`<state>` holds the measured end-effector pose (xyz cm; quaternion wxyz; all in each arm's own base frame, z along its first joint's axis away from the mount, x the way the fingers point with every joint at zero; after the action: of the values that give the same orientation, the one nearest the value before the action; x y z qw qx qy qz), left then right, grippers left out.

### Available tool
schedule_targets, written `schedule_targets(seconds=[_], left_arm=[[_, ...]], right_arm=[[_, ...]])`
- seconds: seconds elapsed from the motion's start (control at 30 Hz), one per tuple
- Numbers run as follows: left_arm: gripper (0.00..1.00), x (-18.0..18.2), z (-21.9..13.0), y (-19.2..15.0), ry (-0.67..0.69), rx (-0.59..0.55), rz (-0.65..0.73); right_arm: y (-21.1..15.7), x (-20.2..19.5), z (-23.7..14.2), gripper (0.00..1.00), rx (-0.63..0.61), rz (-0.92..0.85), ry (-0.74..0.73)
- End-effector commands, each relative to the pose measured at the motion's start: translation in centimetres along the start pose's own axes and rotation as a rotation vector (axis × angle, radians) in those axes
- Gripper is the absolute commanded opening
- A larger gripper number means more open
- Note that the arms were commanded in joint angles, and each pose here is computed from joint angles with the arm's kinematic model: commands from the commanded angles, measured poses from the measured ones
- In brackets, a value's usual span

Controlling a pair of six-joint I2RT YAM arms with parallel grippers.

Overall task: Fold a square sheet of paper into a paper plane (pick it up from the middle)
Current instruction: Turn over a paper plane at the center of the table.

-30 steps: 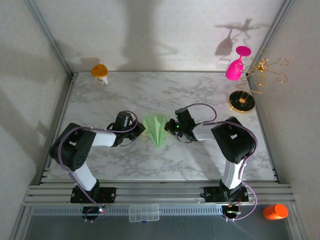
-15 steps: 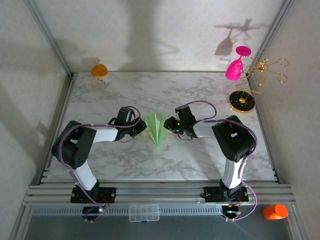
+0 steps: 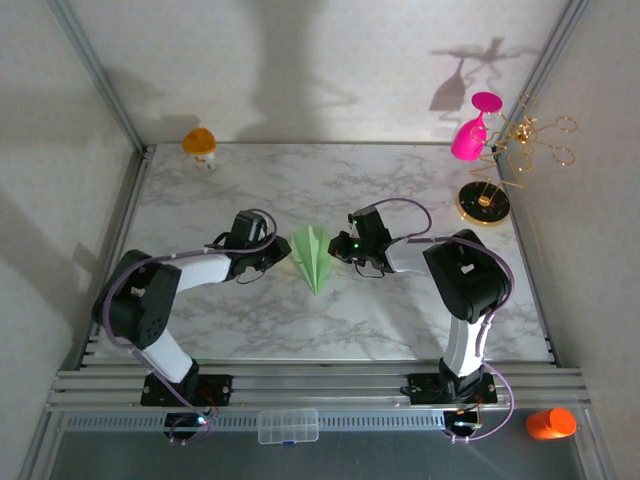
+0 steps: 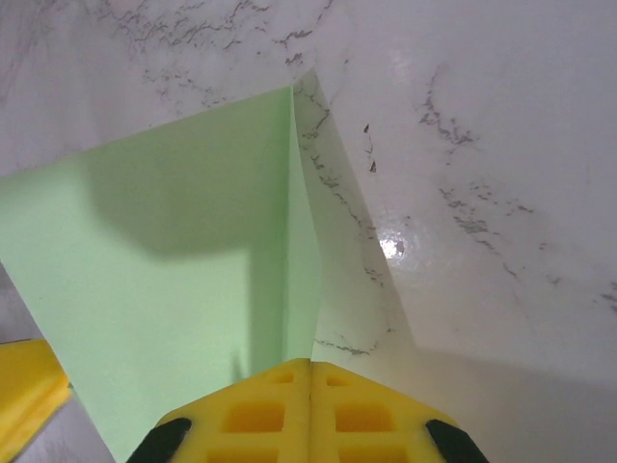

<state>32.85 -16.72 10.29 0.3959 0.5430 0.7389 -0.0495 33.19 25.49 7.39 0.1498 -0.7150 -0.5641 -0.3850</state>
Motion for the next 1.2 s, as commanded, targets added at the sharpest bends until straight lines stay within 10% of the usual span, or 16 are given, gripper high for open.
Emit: schedule_targets(seconds=[0.0, 0.6, 1.17], left_arm=[[0.25, -0.3, -1.8, 0.0, 0.017, -0.054, -0.013], [0.33, -2.7, 1.1, -5.2, -0.081, 0.105, -0.025], [0.17, -3.4, 2.0, -5.7, -0.095, 0.144, -0.003]], right_arm=[[0.3, 0.6, -0.2, 0.05, 0.011, -0.001, 0.027], [0.2, 0.4, 0.1, 0.06, 0.020, 0.013, 0.015], [0.2, 0.3, 0.2, 0.06, 0.022, 0.015, 0.008]])
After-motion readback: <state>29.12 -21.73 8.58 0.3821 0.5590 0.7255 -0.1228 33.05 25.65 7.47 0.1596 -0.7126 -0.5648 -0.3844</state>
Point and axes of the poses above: each hand's point on the last joint's axis, 136 mm out from that joint toward the fingers, its own z axis out along the fingers, its own x axis along the line the jaws close on, y = z × x, the point moved 6 cm from there along -z, back along the fingers, and after that the axes turned 8 degrees about z, right-handed, at the moved point
